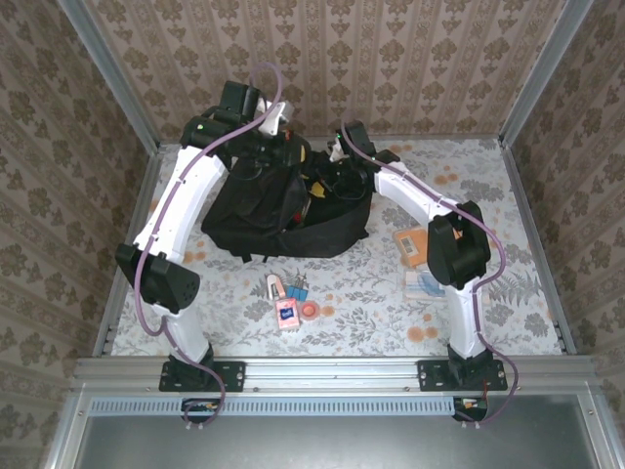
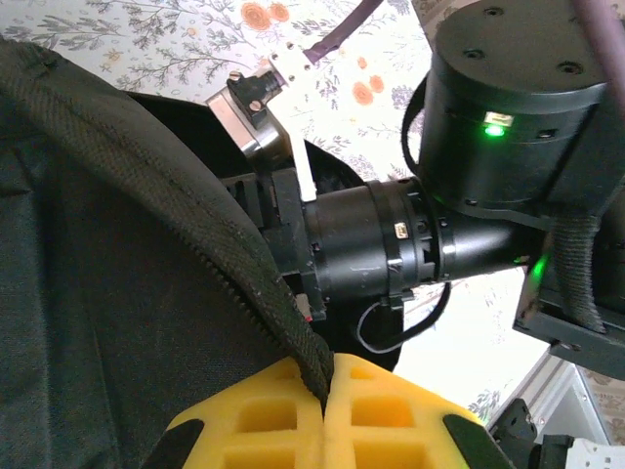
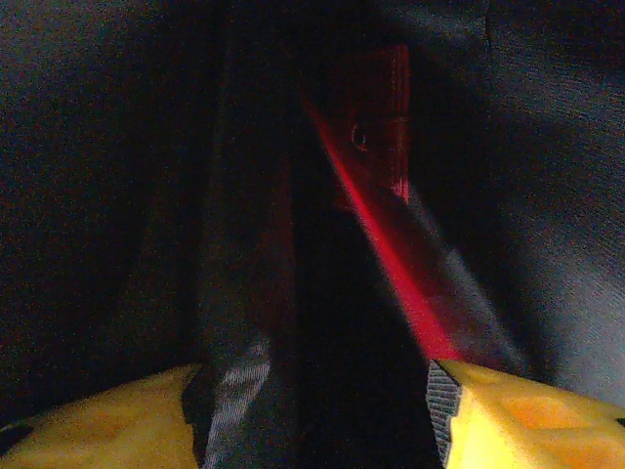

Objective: Pack books, pencil case, and school supplies into a backpack

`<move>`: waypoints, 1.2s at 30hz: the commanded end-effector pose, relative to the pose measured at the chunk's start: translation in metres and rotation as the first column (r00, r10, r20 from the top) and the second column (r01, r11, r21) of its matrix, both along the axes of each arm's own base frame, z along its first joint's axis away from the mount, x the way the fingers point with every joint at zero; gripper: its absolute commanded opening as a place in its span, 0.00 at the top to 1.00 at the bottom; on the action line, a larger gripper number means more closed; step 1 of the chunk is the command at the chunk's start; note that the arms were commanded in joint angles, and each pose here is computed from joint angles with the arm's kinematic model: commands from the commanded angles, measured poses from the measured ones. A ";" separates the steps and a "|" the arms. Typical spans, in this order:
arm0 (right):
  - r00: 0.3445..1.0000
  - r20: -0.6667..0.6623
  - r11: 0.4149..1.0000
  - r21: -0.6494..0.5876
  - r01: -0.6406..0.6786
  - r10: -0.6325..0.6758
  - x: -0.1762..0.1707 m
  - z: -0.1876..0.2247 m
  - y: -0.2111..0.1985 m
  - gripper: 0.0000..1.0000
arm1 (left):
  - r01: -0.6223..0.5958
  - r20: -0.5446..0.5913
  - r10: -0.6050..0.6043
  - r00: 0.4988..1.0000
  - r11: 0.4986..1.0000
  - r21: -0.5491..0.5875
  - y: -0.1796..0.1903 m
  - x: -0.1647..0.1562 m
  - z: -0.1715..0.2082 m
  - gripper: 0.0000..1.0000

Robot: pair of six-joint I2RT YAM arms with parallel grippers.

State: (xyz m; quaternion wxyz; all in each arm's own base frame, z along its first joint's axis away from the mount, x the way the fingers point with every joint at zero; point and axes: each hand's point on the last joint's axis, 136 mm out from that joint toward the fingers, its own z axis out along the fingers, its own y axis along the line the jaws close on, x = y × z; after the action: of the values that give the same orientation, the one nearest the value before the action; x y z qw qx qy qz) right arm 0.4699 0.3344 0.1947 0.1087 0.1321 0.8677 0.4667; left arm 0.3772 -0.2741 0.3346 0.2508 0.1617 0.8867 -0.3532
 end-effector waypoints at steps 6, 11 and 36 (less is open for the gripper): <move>0.988 0.155 0.994 -0.114 0.005 0.013 -0.011 0.045 -0.035 0.32 | -0.043 0.066 0.045 0.997 0.999 -0.032 0.008 0.021 0.017 1.00; 0.962 0.273 0.966 -0.254 0.047 0.025 -0.034 0.071 -0.069 0.33 | -0.142 0.043 0.144 0.989 0.989 -0.041 0.026 0.042 0.006 1.00; 0.784 0.135 0.694 -0.573 -0.437 0.605 -0.218 -0.071 -0.013 0.36 | -0.285 -0.018 0.285 0.958 0.948 -0.144 0.071 0.067 -0.046 1.00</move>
State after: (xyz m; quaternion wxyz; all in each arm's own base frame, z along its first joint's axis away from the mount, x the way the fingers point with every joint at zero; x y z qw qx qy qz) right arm 0.2441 0.3104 0.1380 0.1253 -0.2011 0.9353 0.2628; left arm 0.4458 -0.2041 0.2639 0.2813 0.0088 0.8928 -0.3516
